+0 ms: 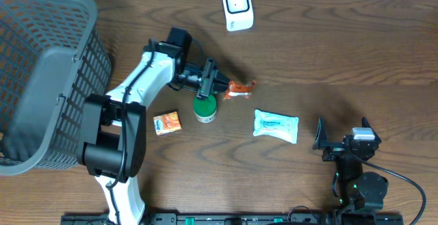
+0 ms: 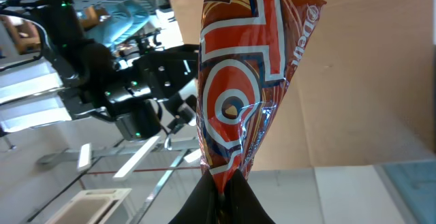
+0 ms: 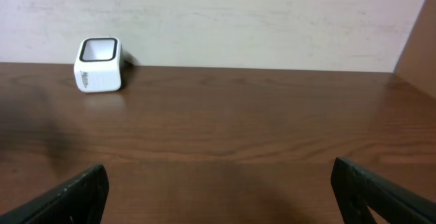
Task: Scan the item barcode
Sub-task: 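Lift the TOP bar out of the basket and carry it over the bottle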
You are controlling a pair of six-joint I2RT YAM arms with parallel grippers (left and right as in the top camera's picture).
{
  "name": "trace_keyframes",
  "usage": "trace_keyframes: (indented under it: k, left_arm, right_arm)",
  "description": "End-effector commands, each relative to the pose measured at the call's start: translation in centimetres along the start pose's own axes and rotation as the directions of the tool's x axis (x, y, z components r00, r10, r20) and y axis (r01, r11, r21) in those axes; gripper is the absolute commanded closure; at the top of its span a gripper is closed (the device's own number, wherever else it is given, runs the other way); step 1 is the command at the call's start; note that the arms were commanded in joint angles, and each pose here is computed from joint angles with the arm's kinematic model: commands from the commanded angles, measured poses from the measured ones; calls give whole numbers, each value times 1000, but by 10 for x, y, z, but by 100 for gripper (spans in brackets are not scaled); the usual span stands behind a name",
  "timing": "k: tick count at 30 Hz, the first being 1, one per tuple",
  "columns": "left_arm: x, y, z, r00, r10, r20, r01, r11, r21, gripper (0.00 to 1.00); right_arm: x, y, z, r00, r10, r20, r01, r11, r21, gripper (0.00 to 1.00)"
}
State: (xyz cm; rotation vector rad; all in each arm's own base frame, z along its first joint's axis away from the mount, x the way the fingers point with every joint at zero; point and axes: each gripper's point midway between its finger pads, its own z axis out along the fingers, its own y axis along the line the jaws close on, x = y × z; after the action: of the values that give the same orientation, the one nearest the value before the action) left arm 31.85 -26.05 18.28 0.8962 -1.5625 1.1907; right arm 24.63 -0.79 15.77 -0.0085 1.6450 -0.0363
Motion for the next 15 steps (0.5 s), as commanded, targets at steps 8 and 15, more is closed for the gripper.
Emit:
trace_keyframes:
  k: [8,15]
  left_arm:
    - [-3,-9,-25,1000,3,4,-3,998,65,93]
    - [-8,-10,-30,995,88,38,-90,994,69,92]
  right_arm:
    - [2,-4,0,1000,18,-3,-18,1000,18,1]
    - [2,-4,0,1000,18,-3,-18,1000,18,1]
